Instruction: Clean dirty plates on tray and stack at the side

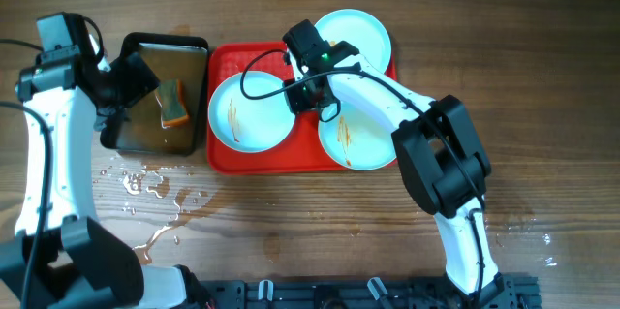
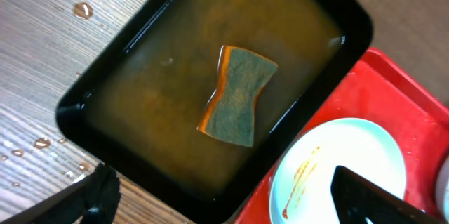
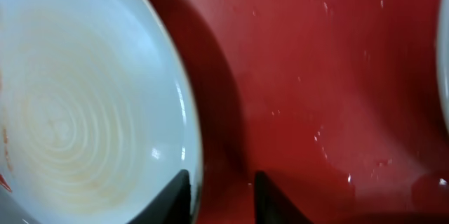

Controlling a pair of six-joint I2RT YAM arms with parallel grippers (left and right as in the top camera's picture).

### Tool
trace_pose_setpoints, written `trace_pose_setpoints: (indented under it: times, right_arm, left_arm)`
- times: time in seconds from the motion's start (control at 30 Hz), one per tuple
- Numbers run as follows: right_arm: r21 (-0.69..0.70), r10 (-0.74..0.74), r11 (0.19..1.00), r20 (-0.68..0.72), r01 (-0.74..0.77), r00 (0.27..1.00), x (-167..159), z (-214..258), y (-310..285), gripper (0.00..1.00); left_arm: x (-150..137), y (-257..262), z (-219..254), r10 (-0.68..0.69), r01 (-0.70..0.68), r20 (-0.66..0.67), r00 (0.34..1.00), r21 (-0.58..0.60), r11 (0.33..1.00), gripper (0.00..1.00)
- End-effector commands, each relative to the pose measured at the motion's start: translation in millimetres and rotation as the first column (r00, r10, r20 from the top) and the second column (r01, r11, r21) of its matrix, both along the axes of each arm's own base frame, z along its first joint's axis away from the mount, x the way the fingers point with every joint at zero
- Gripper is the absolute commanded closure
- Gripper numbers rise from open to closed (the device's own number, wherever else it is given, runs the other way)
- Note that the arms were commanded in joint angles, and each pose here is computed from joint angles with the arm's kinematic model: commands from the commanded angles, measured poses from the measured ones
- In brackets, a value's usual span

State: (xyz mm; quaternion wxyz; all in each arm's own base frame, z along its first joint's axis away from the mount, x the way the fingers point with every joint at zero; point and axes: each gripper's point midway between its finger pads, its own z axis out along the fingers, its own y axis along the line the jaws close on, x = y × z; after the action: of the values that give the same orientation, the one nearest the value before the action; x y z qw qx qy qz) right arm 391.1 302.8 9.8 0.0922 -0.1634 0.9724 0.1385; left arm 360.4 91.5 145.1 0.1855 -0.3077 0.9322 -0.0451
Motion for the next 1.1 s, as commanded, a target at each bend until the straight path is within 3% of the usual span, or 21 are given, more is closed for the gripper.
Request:
trace_pose_setpoints:
  times: [0.0,0.13,0.23,0.43,0.6,0.77,1.07]
  right_arm:
    - [-0.04,-0.045,0.998,0.024,0.046,0.999,5,-8,3,0.83]
    - [-0.052,-0.031,0.998,0.008,0.031,0.999,-1,-20,8,0.84]
    - [-0.051,-0.057,0.997,-0.001,0.056,0.998,-2,-21,8,0.96]
    - [-0.038,-0.076,0.996,-0.016,0.075,0.997,-3,-21,9,0.96]
    - [0.009,-0.015,1.0,-0.044,0.015,0.999,-7,-19,14,0.96]
    - [0.016,-0.012,1.0,-0.049,0.013,0.999,-7,-19,14,0.96]
    - [0.017,-0.016,1.0,-0.049,0.017,0.999,-7,-19,14,0.96]
  left_arm:
    - [7,7,-17,0.009,-0.009,-0.035,0.999,0.005,1.0,0.12]
    - [11,9,-36,0.008,-0.009,-0.072,0.997,-0.007,1.0,0.15]
    - [13,9,-46,0.008,-0.009,-0.09,0.996,-0.012,1.0,0.17]
    - [18,10,-55,0.004,-0.005,-0.093,0.996,-0.013,1.0,0.3]
    - [24,10,-65,-0.003,0.002,-0.096,0.995,-0.012,1.0,0.33]
    - [32,-2,-81,-0.127,0.125,-0.102,0.987,-0.028,0.992,0.36]
    - [36,-22,-117,-0.201,0.195,-0.167,0.965,-0.055,0.979,0.36]
